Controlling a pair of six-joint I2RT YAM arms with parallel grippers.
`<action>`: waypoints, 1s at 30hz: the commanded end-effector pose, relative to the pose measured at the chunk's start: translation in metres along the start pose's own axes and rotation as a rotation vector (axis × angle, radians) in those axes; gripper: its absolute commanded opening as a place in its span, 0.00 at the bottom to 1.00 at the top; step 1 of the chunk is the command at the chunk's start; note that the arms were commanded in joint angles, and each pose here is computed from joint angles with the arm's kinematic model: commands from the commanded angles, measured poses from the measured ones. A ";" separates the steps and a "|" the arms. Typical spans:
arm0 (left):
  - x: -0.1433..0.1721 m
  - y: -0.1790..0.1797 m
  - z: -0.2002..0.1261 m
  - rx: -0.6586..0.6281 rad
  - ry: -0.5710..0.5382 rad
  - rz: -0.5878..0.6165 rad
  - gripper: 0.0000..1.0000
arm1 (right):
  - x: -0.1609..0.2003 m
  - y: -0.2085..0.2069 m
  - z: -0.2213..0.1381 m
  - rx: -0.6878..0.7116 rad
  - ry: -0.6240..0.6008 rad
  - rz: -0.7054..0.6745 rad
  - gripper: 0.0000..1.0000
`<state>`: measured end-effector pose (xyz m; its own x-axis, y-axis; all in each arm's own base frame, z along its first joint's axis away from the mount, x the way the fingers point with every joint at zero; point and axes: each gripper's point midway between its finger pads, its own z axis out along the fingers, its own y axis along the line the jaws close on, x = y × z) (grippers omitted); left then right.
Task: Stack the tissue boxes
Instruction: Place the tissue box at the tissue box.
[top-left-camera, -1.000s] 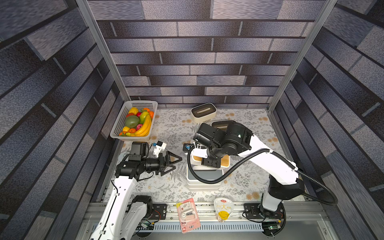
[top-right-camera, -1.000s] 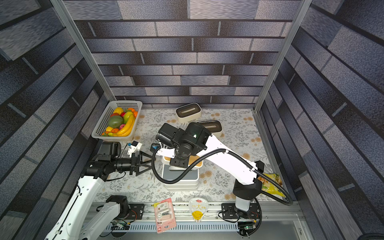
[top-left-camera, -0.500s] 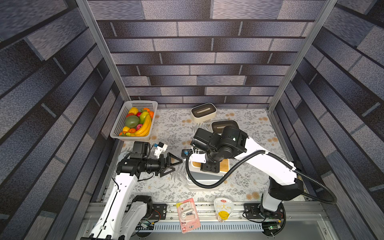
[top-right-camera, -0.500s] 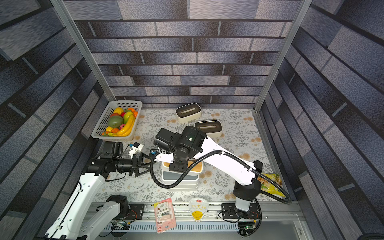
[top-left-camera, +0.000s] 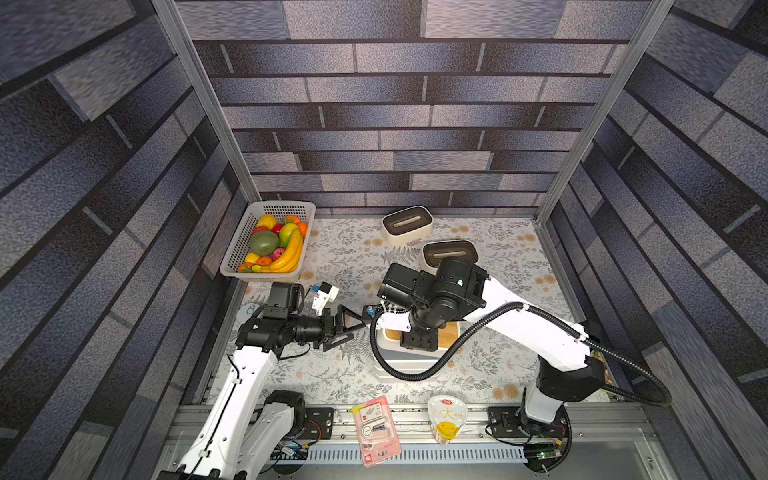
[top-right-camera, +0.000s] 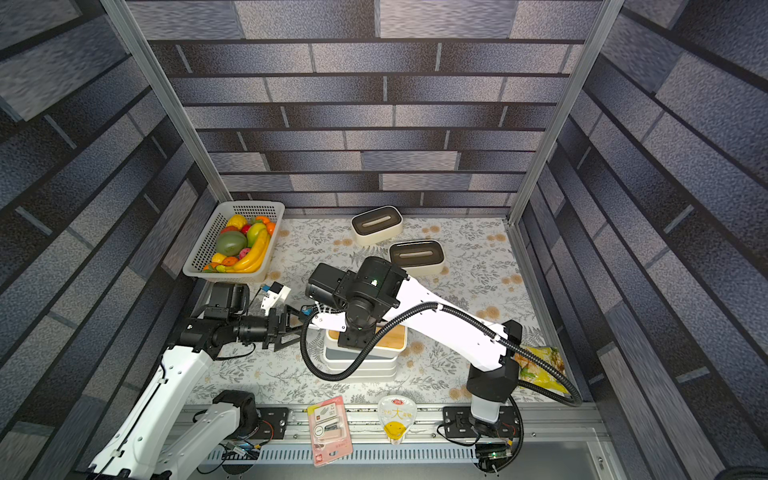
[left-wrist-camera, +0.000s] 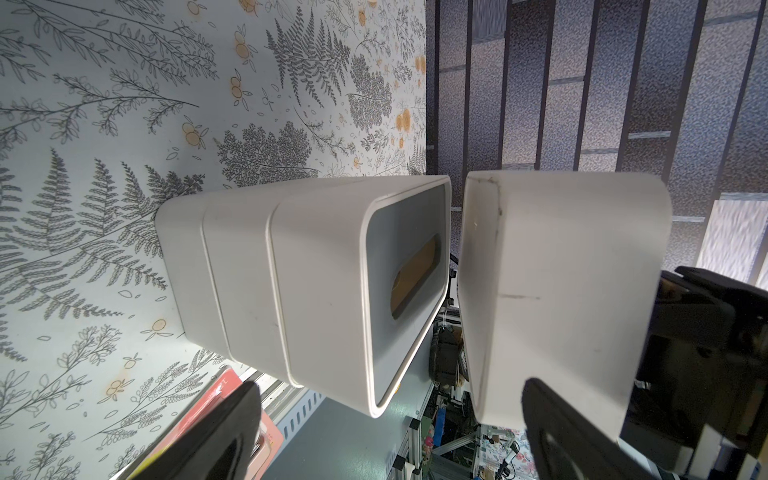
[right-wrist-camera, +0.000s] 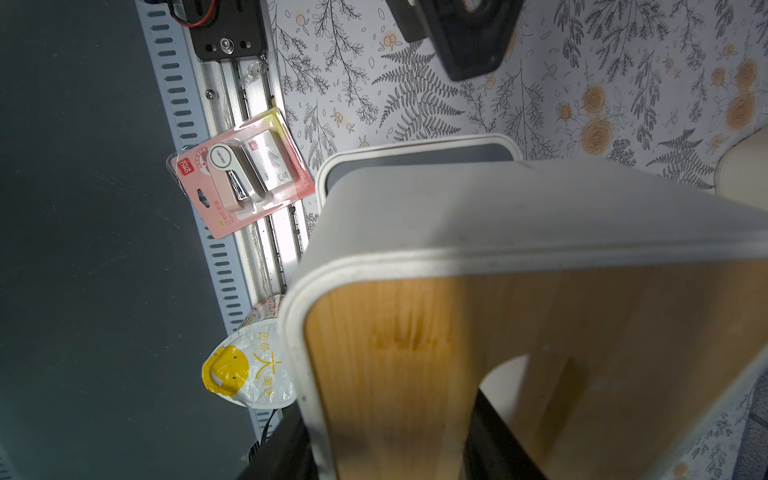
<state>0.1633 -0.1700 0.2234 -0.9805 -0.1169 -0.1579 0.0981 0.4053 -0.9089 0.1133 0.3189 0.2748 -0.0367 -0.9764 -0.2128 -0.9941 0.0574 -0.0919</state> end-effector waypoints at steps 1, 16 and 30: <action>0.002 0.001 0.002 0.009 0.008 0.002 1.00 | 0.051 0.015 -0.012 -0.039 0.179 -0.025 0.31; 0.006 0.005 0.003 0.012 0.013 0.007 1.00 | 0.051 0.015 -0.003 -0.049 0.212 -0.057 0.31; 0.007 0.004 0.003 0.015 0.011 0.015 1.00 | 0.049 0.020 0.001 -0.068 0.222 -0.066 0.31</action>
<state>0.1605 -0.1707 0.2157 -0.9824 -0.1110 -0.1504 0.0935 0.4050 -0.9095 0.1101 0.3181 0.2686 -0.0060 -0.9819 -0.1893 -0.9957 0.0235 -0.0901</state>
